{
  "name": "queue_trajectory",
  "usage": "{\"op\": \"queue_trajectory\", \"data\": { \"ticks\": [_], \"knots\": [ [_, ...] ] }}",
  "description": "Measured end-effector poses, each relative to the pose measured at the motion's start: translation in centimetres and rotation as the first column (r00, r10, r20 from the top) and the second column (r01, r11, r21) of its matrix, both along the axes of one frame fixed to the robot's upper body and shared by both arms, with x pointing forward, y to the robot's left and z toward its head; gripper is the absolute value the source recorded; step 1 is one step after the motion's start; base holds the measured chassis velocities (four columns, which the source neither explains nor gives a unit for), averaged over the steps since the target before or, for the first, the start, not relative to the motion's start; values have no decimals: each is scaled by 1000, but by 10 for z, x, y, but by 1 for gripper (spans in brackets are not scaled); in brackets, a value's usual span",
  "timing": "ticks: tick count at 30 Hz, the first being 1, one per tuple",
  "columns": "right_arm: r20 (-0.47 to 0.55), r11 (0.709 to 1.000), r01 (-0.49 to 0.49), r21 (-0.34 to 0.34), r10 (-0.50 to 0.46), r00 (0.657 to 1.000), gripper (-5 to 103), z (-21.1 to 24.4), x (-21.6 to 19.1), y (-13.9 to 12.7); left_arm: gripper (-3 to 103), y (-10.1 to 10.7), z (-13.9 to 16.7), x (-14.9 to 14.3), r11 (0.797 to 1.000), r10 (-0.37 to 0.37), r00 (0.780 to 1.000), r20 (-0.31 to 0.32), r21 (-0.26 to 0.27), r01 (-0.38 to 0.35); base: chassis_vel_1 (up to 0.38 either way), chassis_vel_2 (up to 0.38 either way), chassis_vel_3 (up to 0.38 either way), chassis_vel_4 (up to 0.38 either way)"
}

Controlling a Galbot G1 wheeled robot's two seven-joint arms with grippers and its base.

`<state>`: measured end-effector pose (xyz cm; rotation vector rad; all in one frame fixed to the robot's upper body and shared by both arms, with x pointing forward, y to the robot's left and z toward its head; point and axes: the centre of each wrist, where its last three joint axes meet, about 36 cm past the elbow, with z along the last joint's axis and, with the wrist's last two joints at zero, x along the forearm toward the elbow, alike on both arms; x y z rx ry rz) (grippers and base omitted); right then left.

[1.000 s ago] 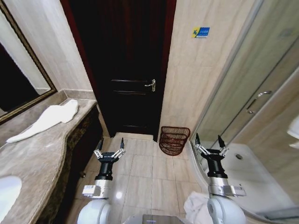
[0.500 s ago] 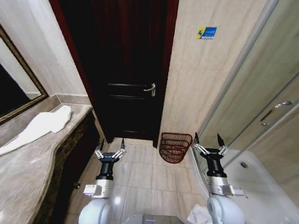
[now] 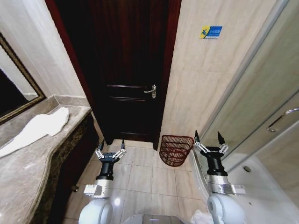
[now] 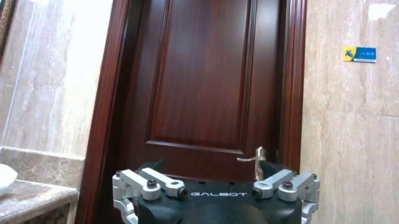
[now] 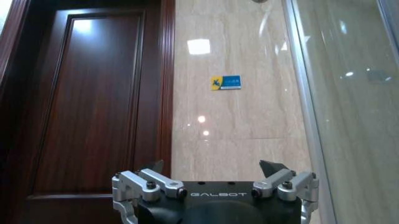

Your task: Discard the used towel into the hamper.

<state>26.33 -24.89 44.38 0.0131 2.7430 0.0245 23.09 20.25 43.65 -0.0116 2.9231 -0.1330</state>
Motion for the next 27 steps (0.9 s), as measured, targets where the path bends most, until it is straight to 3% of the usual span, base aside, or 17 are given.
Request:
{"op": "queue_trajectory", "data": {
  "ticks": [27],
  "knots": [
    [21,1000,3,3,-3,1000,100,-6,2,4,100,3,5,1,1000,9,1000,13,-1,-9,-48,50,52,-53]
  ]
}}
